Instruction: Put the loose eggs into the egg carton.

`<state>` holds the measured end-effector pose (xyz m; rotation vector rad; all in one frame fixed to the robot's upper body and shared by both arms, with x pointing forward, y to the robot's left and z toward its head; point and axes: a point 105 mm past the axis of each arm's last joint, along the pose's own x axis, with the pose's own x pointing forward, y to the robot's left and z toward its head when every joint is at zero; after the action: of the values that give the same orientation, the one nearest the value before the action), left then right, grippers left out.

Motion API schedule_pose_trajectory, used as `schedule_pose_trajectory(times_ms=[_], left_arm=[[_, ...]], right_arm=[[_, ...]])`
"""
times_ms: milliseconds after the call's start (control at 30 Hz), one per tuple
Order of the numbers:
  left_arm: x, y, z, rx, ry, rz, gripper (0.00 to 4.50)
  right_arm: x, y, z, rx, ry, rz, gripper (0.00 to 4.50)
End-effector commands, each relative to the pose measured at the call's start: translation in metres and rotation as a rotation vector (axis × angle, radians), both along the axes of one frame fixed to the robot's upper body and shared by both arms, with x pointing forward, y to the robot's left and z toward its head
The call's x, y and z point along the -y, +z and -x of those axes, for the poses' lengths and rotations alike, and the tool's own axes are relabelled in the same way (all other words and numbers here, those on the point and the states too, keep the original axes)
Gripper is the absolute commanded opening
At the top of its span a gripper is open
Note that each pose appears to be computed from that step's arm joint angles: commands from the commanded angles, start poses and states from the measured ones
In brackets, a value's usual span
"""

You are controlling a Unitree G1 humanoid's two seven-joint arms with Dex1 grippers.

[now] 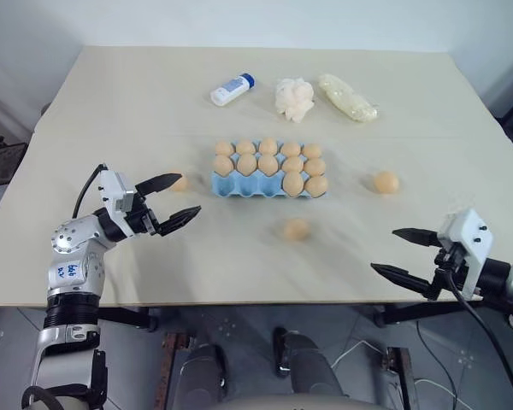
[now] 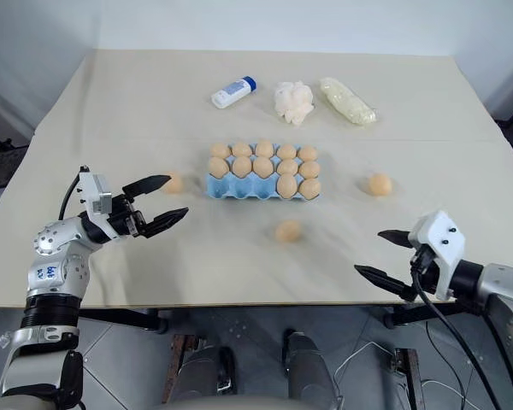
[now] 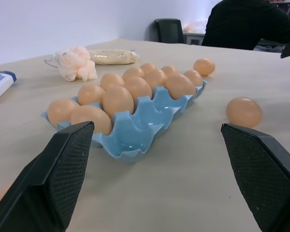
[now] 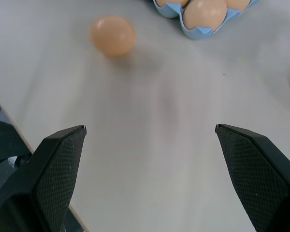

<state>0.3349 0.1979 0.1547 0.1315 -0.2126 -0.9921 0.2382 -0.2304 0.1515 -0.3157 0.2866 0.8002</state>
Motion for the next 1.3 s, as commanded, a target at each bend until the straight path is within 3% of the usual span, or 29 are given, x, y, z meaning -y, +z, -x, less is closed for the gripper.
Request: schedule_pose_trajectory(times_ms=[33, 333, 700, 1033, 1133, 1300], left_arm=[[-0.005, 0.013, -0.001, 0.053, 0.007, -0.024, 4.5], [-0.005, 0.016, -0.002, 0.063, 0.012, -0.026, 4.5], [-0.006, 0.014, 0.006, 0.064, 0.026, -0.023, 4.5], [-0.013, 0.013, 0.017, 0.06, 0.062, -0.026, 4.5], [-0.013, 0.013, 0.019, 0.058, 0.068, -0.024, 4.5], [-0.013, 0.012, 0.018, 0.057, 0.073, -0.021, 4.5]], right_arm=[[-0.003, 0.014, 0.004, 0.052, 0.033, 0.016, 4.49], [-0.052, 0.021, -0.014, 0.106, 0.119, -0.068, 4.49], [-0.117, -0.011, -0.067, 0.029, 0.187, -0.018, 4.49], [-0.136, -0.029, -0.078, -0.029, 0.218, 0.043, 4.49], [-0.137, -0.025, -0.081, -0.01, 0.204, 0.027, 3.92], [-0.137, -0.008, -0.079, 0.036, 0.213, 0.005, 2.36]])
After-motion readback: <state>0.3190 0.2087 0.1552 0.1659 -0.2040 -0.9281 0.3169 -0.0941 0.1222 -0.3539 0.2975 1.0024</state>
